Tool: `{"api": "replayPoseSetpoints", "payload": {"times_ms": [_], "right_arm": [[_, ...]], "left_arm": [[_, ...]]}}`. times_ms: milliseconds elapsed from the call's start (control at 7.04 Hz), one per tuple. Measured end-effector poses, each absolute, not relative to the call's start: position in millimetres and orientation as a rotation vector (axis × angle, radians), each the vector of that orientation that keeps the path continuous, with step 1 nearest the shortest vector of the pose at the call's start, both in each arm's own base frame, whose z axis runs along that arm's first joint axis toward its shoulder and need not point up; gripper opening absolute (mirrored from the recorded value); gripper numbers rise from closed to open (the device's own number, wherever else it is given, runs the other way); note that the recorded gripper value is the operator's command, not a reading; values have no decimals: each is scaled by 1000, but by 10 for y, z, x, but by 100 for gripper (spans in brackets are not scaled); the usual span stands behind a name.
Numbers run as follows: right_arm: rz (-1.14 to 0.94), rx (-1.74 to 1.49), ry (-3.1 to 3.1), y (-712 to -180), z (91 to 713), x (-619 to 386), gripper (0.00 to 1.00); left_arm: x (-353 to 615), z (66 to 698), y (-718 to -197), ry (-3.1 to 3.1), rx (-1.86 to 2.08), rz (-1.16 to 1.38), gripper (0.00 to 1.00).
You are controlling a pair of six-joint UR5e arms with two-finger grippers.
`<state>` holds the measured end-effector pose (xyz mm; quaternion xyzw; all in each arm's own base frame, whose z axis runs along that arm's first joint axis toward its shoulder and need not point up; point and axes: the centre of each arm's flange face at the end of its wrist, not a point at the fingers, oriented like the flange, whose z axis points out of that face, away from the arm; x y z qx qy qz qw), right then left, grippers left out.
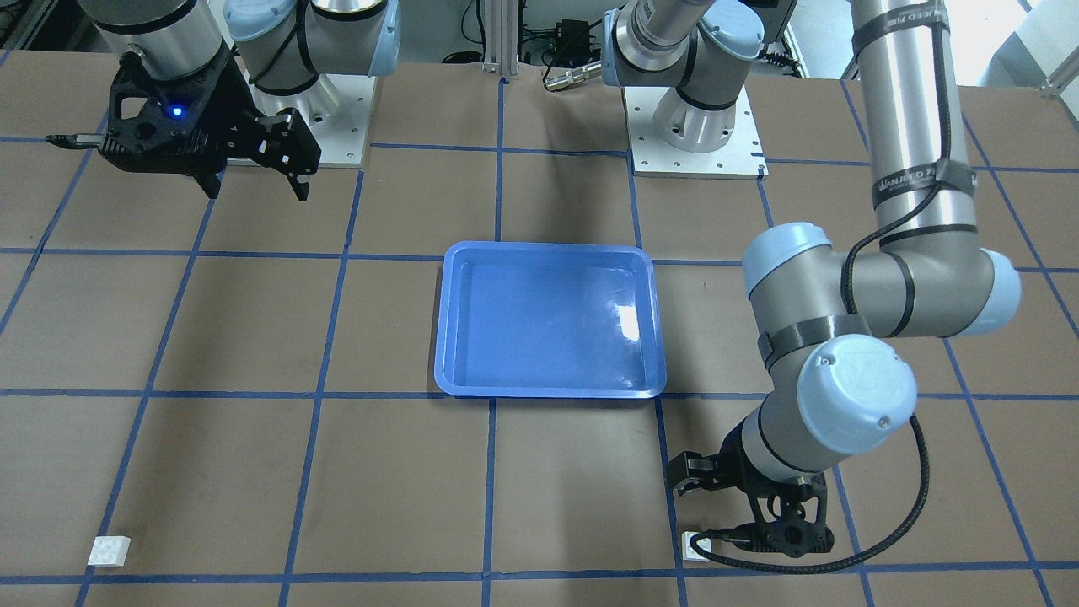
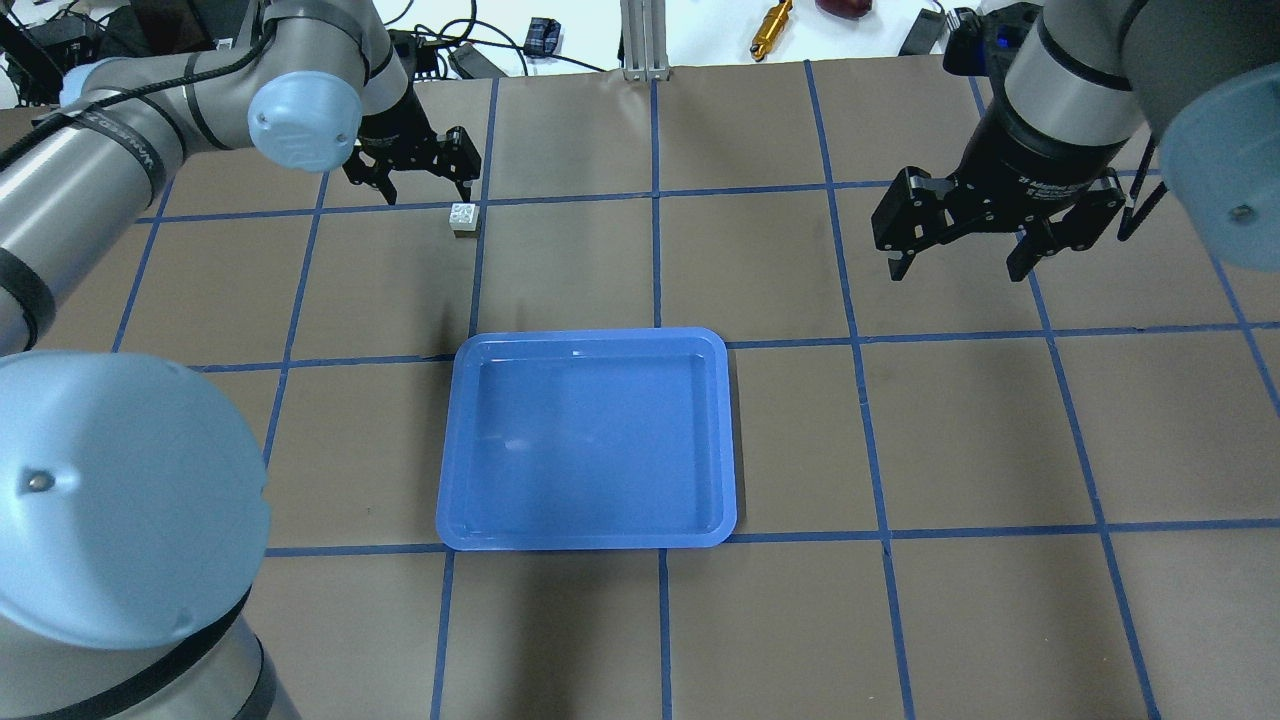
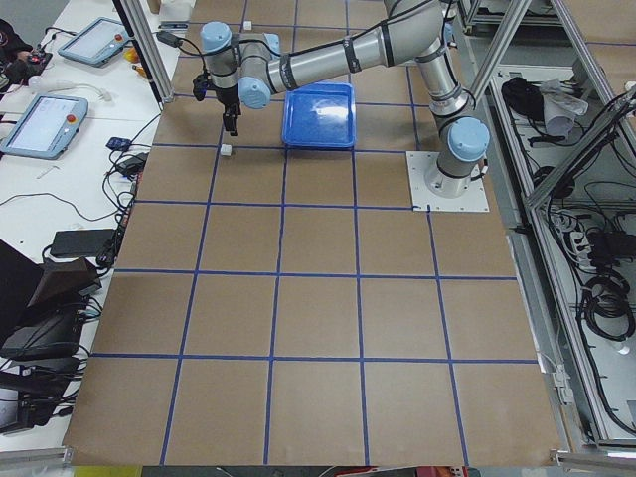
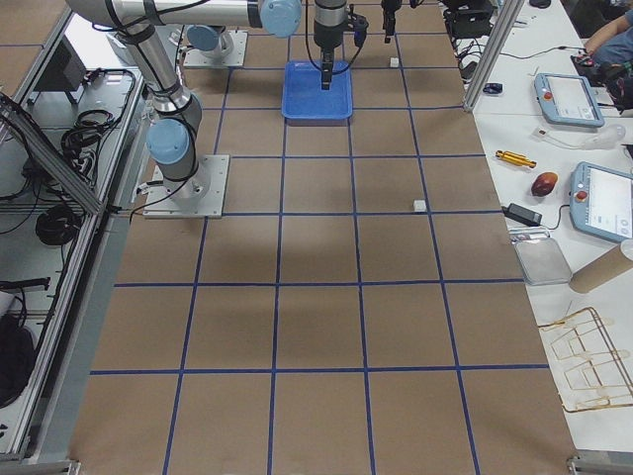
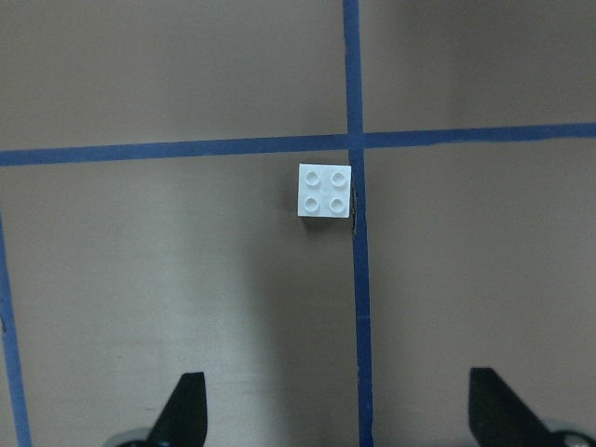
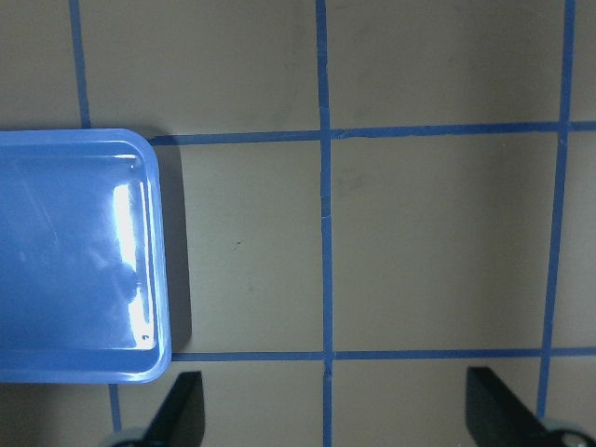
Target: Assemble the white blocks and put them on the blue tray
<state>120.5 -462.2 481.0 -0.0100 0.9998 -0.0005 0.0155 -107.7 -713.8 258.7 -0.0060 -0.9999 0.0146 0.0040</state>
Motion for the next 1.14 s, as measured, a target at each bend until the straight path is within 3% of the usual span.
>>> {"api": "replayPoseSetpoints", "payload": {"times_ms": [426,852,994,1136], "right_arm": [[-64,-360,3070,-5024,4608,340,100],[-244,-859,2882,-5649,4028,-376,100],[-272,-979,2838,-5779,3847,-475,100],[-283,-1113,2781,-5888,3690,-556,100]], "left_arm": [[-1072,1936,-7288,-3134,10,54,100],[-1068,1913,-7505,-3130,14,104,100],[-1067,1882,-7552,-3130,18,107,90],[-1066,1863,-7571,-3129,27,107,67]]}}
